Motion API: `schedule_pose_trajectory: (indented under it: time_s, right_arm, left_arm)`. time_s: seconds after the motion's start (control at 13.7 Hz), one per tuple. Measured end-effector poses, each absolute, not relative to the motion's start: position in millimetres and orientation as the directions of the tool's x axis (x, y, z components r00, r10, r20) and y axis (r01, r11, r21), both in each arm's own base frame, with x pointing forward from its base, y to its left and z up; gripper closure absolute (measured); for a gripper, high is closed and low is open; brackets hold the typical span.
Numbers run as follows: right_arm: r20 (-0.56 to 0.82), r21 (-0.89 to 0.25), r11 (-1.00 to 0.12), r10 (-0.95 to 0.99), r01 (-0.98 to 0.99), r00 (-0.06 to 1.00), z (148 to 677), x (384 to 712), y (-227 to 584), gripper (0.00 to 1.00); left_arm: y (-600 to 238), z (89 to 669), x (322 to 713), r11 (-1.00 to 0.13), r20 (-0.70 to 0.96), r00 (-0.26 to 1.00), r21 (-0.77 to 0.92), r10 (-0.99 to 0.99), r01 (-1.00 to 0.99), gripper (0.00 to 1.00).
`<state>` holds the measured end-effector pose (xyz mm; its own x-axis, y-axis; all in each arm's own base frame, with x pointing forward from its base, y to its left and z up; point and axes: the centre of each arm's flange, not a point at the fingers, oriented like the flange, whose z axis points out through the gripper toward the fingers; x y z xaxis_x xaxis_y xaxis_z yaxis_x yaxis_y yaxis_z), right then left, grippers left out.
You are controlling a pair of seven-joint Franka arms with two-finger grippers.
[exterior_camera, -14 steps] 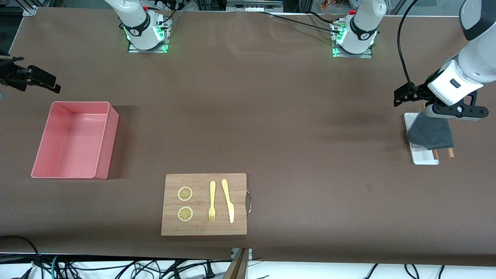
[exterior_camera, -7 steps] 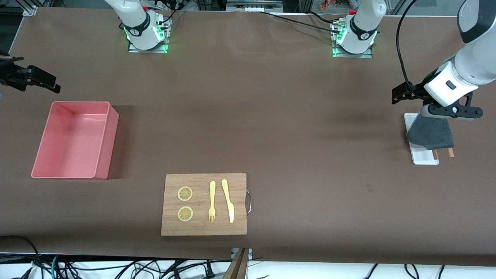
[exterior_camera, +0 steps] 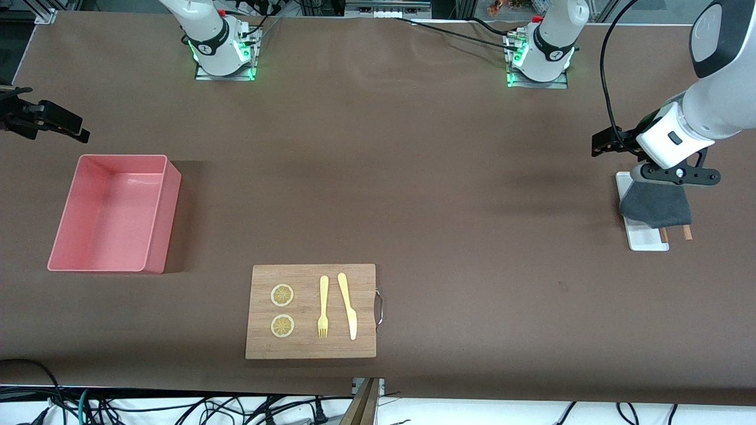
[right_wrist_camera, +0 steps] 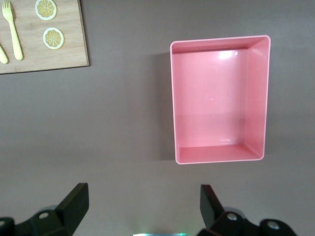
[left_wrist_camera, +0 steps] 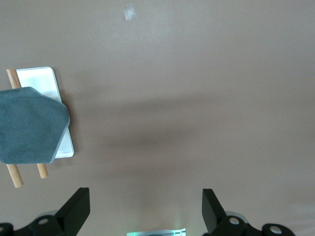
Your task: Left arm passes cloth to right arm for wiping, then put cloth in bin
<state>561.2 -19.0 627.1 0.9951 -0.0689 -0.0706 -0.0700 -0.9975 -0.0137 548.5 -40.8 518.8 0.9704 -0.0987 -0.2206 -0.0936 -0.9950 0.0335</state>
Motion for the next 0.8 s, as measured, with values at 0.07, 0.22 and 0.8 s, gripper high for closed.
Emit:
schedule_pose_trajectory:
  time_s: [0.07,0.22,0.8]
  right_arm:
    - [-0.071,-0.014,-0.997,-0.070,-0.071,0.995,627,561,-20,0.00]
    - [-0.070,-0.014,-0.997,-0.073,-0.074,0.995,627,561,-21,0.00]
    - [-0.066,-0.014,-0.997,-0.072,-0.073,0.995,627,562,-21,0.00]
  left_arm:
    - [-40,515,548,-0.993,-0.240,0.964,0.038,-0.118,-0.112,0.00]
    - [-39,508,545,-0.989,-0.279,0.948,0.049,-0.151,-0.143,0.00]
    - [-21,452,564,-0.851,-0.397,0.765,0.095,-0.508,-0.516,0.00]
